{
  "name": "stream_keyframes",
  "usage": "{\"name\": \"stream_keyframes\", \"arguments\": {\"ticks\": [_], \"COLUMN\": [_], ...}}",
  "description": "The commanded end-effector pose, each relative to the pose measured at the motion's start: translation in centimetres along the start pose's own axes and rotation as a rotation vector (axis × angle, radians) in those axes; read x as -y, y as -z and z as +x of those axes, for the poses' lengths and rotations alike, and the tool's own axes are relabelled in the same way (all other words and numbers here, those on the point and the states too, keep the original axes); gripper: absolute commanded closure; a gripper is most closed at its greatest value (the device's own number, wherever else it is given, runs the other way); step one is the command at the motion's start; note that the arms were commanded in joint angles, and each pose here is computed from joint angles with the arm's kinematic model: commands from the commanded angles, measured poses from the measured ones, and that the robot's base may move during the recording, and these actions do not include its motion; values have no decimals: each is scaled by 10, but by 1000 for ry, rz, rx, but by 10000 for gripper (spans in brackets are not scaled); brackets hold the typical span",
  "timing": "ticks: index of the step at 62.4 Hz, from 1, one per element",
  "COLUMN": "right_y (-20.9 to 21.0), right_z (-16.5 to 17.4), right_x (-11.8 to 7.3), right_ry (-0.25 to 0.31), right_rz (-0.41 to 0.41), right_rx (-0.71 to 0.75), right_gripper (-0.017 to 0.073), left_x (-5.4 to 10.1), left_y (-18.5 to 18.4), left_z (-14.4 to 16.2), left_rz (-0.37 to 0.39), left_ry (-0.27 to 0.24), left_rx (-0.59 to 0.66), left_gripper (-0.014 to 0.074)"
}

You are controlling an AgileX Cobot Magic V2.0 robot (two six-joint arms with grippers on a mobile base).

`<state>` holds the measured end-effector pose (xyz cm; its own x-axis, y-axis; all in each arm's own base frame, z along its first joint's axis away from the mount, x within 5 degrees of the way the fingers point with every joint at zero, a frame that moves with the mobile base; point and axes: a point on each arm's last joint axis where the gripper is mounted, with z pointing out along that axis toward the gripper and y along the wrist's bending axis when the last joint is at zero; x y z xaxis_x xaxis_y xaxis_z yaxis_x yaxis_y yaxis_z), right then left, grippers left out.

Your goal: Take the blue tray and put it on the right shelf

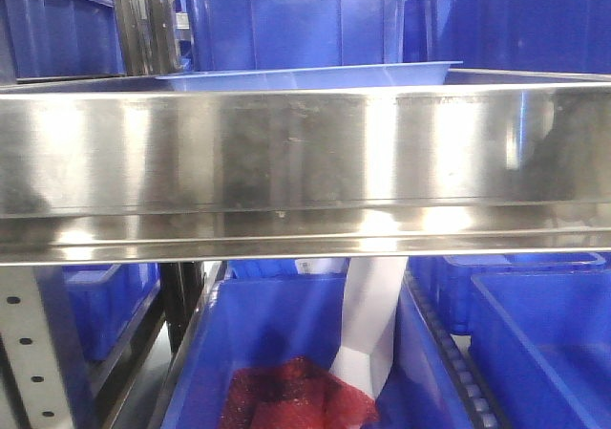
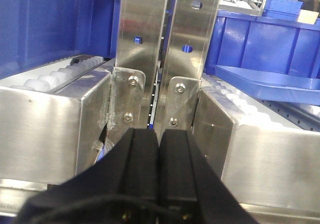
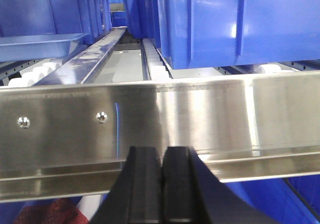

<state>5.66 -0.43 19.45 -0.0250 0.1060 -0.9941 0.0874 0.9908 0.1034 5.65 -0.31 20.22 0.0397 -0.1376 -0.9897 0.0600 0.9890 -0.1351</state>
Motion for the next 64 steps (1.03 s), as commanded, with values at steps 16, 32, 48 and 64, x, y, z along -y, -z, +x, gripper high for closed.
{"name": "stream_keyframes", "arguments": {"ticks": [16,32,48,64], "right_y": [4,4,4,4], "right_z": [-18,-18,-18,-18], "right_x": [0,0,0,0], "right_ry": [22,22,22,22], "right_rz": [4,4,4,4], "right_rx": [139,139,139,139], "right_gripper": [501,501,501,501], "left_x": [-1,-1,-1,-1], "left_y": [0,0,0,0], "left_z": [2,2,2,2], "left_rz": [2,2,2,2], "left_ry": [2,2,2,2], "left_rx": [70,70,70,70], "left_gripper": [642,642,642,642]}}
